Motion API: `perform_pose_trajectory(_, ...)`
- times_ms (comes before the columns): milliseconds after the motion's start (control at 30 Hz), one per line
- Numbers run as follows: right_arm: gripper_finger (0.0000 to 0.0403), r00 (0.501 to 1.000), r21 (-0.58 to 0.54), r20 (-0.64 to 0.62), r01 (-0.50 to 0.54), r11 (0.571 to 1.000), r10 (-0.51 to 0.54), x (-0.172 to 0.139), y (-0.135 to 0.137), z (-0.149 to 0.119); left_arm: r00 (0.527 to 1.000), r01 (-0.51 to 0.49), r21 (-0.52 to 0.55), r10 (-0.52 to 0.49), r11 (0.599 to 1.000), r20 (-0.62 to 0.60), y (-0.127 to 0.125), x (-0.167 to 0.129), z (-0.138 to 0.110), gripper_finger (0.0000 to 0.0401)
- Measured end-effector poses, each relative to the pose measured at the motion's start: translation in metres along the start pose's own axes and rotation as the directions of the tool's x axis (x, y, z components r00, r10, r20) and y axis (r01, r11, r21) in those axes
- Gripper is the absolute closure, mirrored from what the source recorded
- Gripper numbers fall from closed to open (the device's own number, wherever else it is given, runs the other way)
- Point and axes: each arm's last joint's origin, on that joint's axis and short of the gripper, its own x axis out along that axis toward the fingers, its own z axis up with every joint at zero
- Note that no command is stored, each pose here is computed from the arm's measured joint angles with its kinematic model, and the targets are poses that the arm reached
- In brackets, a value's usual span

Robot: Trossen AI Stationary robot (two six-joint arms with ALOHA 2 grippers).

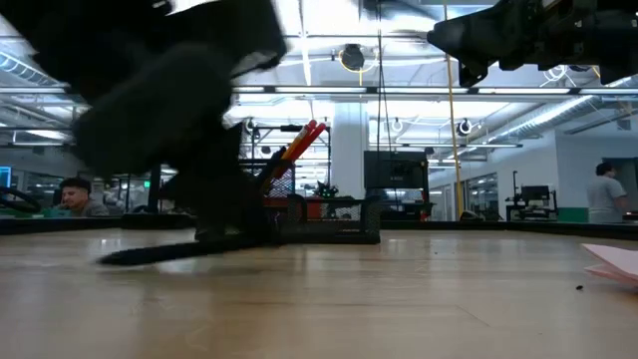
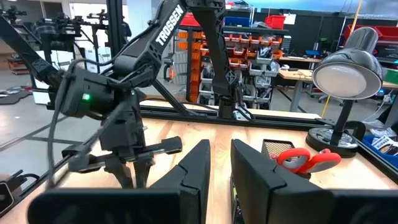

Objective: Pick and place office supplies into organizer
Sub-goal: Put the black pen into the black desk organizer

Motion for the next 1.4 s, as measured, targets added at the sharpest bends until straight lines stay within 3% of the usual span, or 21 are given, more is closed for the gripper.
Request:
perform_pose_trajectory(167, 0.0344, 1.000, -0.001, 0.000, 0.000, 1.000, 0.000, 0.000, 0.000, 0.000, 0.991, 0.003, 0.055, -0.010, 0.998, 0.131, 0.007, -0.003, 0.028, 0.0379)
perform_pose_trajectory(367, 0.0344, 1.000, -0.010, 0.018, 0.001, 1.000, -0.001, 0.000, 0.000, 0.002, 0.970, -0.108, 0.144, 0.072, 0.984, 0.232, 0.036, 0.002, 0.062, 0.0379)
perform_pose_trajectory(500, 0.0344, 1.000, -0.010, 0.014, 0.001, 1.000, 0.000, 0.000, 0.000, 0.001, 0.956, -0.073, 0.170, 0.020, 0.983, 0.292, 0.059, 0.002, 0.091, 0.0379)
perform_pose_trajectory(667, 0.0344, 1.000, -0.011, 0.003, 0.000, 1.000, 0.000, 0.000, 0.000, 0.000, 0.880, 0.008, 0.255, -0.128, 0.967, 0.458, 0.075, -0.024, 0.129, 0.0379)
perform_pose_trajectory(967, 0.0344, 1.000, -0.012, -0.018, -0.001, 1.000, 0.001, 0.000, 0.000, -0.002, 0.755, -0.038, 0.414, -0.246, 0.909, 0.608, 0.114, -0.085, 0.167, 0.0379)
perform_pose_trajectory(1100, 0.0344, 1.000, -0.009, -0.017, -0.001, 1.000, 0.001, 0.000, 0.000, -0.002, 0.725, -0.051, 0.413, -0.250, 0.909, 0.642, 0.138, -0.100, 0.171, 0.0380)
perform_pose_trajectory(1167, 0.0344, 1.000, -0.009, -0.016, -0.001, 1.000, 0.001, 0.000, 0.000, -0.002, 0.729, -0.059, 0.394, -0.230, 0.917, 0.645, 0.152, -0.104, 0.163, 0.0380)
perform_pose_trajectory(1267, 0.0344, 1.000, -0.006, -0.020, -0.001, 1.000, 0.001, 0.000, 0.000, -0.002, 0.688, -0.034, 0.359, -0.239, 0.933, 0.685, 0.169, -0.105, 0.147, 0.0380)
perform_pose_trajectory(1400, 0.0344, 1.000, -0.005, -0.023, -0.001, 1.000, 0.001, 0.000, 0.000, -0.003, 0.570, 0.002, 0.327, -0.270, 0.945, 0.776, 0.186, -0.107, 0.120, 0.0380)
